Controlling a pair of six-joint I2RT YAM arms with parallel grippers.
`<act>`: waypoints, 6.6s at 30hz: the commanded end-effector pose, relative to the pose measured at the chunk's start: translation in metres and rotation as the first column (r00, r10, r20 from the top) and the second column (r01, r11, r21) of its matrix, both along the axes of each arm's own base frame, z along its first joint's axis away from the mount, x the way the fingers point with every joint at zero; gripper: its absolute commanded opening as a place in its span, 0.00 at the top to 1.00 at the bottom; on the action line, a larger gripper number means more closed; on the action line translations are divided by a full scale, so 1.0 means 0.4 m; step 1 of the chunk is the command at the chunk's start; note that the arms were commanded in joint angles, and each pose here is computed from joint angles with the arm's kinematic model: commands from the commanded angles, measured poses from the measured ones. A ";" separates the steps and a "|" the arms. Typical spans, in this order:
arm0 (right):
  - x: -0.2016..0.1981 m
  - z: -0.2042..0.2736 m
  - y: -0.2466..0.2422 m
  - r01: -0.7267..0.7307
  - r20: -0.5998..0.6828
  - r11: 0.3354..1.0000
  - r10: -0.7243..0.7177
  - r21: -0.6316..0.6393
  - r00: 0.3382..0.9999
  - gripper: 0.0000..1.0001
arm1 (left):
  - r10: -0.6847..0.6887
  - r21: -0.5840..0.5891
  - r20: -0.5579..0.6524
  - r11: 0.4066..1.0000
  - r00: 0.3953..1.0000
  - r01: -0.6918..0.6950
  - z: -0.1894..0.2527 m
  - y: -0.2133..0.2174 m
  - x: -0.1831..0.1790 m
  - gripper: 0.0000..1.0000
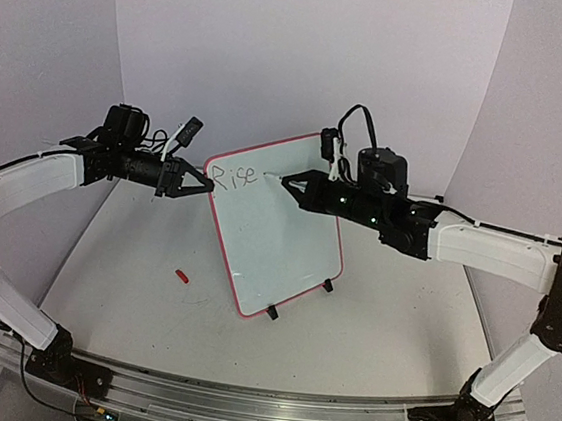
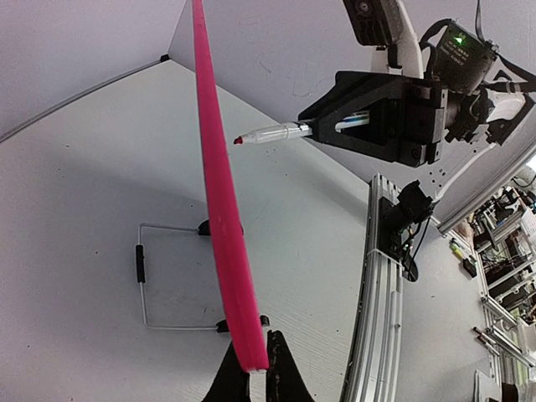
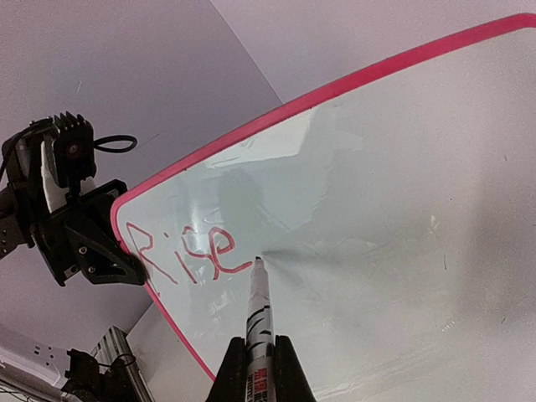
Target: Write a sentence on the whiteboard
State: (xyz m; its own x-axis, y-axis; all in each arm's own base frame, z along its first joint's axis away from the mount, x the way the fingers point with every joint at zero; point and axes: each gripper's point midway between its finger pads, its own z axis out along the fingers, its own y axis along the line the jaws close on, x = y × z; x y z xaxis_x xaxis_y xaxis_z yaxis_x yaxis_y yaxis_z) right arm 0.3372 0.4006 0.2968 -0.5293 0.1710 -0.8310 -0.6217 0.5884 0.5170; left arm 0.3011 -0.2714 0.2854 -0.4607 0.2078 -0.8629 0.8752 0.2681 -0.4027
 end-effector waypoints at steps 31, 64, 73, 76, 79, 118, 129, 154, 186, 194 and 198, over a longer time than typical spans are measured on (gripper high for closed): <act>0.037 0.018 -0.015 0.074 0.026 0.997 -0.074 -0.002 0.997 1.00 | -0.043 0.027 0.005 0.999 0.999 0.043 -0.009 -0.013 -0.035 1.00; -0.009 -0.001 -0.019 0.002 -0.001 1.000 -0.002 -0.009 1.000 1.00 | -0.045 0.027 0.014 0.999 0.999 0.045 -0.003 -0.013 -0.041 1.00; -0.091 0.150 -0.001 -0.172 0.118 0.970 0.154 0.169 0.981 1.00 | -0.042 0.031 0.013 0.999 0.999 0.042 -0.006 -0.012 -0.040 1.00; -0.106 0.196 -0.028 -0.164 0.164 0.968 0.133 0.189 0.977 1.00 | -0.042 0.033 0.012 0.999 0.999 0.041 -0.009 -0.012 -0.040 1.00; -0.114 0.200 -0.045 -0.152 0.185 0.977 0.123 0.152 0.975 1.00 | -0.041 0.033 0.012 0.999 0.999 0.041 -0.009 -0.012 -0.040 1.00; -0.131 -0.085 0.107 -0.355 -0.059 0.934 0.352 -0.045 0.934 1.00 | -0.045 0.054 -0.008 0.998 0.999 0.045 -0.036 -0.022 -0.040 1.00; -0.137 -0.084 0.144 -0.404 -0.054 0.914 0.402 -0.036 0.914 1.00 | -0.052 0.057 -0.017 0.997 0.999 0.053 -0.043 -0.027 -0.042 1.00; -0.132 -0.170 0.144 -0.366 -0.134 0.924 0.350 -0.114 0.927 1.00 | -0.062 0.061 -0.021 0.996 0.998 0.064 -0.048 -0.036 -0.045 1.00; -0.125 -0.095 0.076 -0.251 -0.059 0.961 0.245 -0.118 0.968 1.00 | -0.071 0.070 -0.023 0.995 0.997 0.073 -0.054 -0.044 -0.052 1.00; -0.100 -0.102 0.079 -0.216 -0.058 0.968 0.210 -0.124 0.976 1.00 | -0.074 0.071 -0.020 0.995 0.997 0.076 -0.054 -0.047 -0.053 1.00; -0.095 -0.094 0.088 -0.222 -0.049 0.968 0.218 -0.116 0.975 1.00 | -0.074 0.074 -0.021 0.994 0.997 0.076 -0.055 -0.047 -0.054 1.00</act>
State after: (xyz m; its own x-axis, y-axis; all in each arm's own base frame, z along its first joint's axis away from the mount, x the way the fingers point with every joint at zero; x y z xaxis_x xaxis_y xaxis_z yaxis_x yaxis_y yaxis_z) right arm 0.2869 0.4353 0.2387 -0.6085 -0.1071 -0.7863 -0.7207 0.4894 0.4910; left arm 0.2940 -0.2806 0.2879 -0.4245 0.2299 -0.8757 0.8945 0.2565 -0.3663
